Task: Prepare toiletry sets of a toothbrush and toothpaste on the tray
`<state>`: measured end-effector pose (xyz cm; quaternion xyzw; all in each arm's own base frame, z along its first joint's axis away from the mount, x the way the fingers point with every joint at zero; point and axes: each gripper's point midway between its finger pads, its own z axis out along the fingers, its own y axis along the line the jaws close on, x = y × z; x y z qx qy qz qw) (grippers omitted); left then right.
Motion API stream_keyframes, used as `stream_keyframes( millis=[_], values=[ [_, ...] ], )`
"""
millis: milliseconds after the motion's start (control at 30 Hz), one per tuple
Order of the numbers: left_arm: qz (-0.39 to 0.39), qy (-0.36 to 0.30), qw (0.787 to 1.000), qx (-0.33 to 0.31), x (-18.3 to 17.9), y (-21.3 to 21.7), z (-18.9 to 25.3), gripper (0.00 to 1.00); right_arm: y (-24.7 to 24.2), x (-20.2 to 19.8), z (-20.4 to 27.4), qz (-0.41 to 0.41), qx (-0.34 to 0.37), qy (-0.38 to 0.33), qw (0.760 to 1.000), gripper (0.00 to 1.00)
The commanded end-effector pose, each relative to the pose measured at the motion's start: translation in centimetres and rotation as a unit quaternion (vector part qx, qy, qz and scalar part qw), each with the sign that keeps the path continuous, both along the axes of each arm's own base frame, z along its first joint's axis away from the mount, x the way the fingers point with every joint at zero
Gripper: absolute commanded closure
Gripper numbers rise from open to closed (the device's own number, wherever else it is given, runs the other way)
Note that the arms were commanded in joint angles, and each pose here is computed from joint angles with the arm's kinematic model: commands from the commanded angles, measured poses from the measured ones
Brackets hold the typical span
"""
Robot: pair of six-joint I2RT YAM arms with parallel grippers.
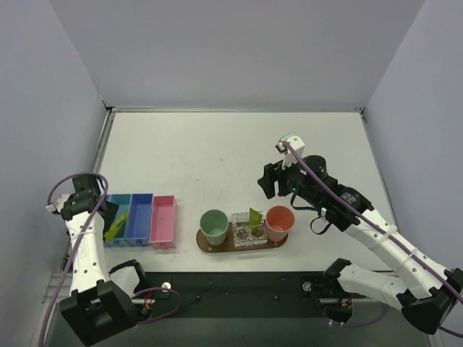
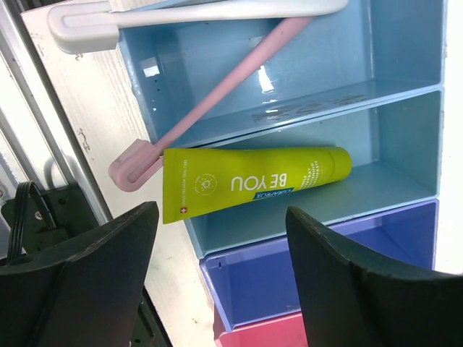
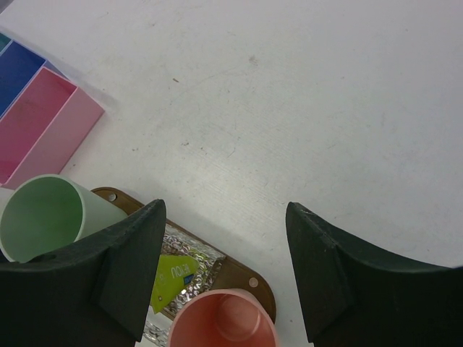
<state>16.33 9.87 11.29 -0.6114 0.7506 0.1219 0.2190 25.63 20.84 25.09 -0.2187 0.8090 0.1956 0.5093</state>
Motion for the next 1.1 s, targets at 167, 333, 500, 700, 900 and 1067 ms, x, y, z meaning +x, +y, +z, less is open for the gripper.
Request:
stream_keyframes(
  millis=[167, 333, 500, 700, 900, 1067],
  values=[
    [0.037, -0.009, 0.999, 0.018, -1.2, 0.5, 0.0, 0.17, 0.2, 0.6, 2.5, -0.003, 0.028, -0.032, 0.999, 0.38],
    [0.040, -0.003, 0.999, 0.018, -1.3, 0.6, -0.5, 0.16, -0.2, 0.5, 2.1, -0.008, 0.023, -0.034, 0.999, 0.38],
    [0.028, -0.013, 1.000, 0.005, -0.5, 0.7, -1.6, 0.16, -0.4, 0.5, 1.9, -0.011, 0.021, -0.033, 0.999, 0.38],
    [0.017, -0.031, 0.999, 0.018, 0.0, 1.0, -1.6, 0.16, -0.6, 0.6, 1.9, -0.016, 0.020, -0.034, 0.999, 0.38],
    [-0.011, -0.052, 0.998, 0.016, 0.8, 0.8, -2.0, 0.16, -0.5, 0.6, 1.9, -0.016, 0.023, -0.032, 0.999, 0.38],
    [-0.029, -0.083, 0.996, 0.018, 1.6, 0.5, -1.4, 0.16, -0.7, 0.4, 1.8, -0.019, 0.026, -0.030, 0.999, 0.38]
  ],
)
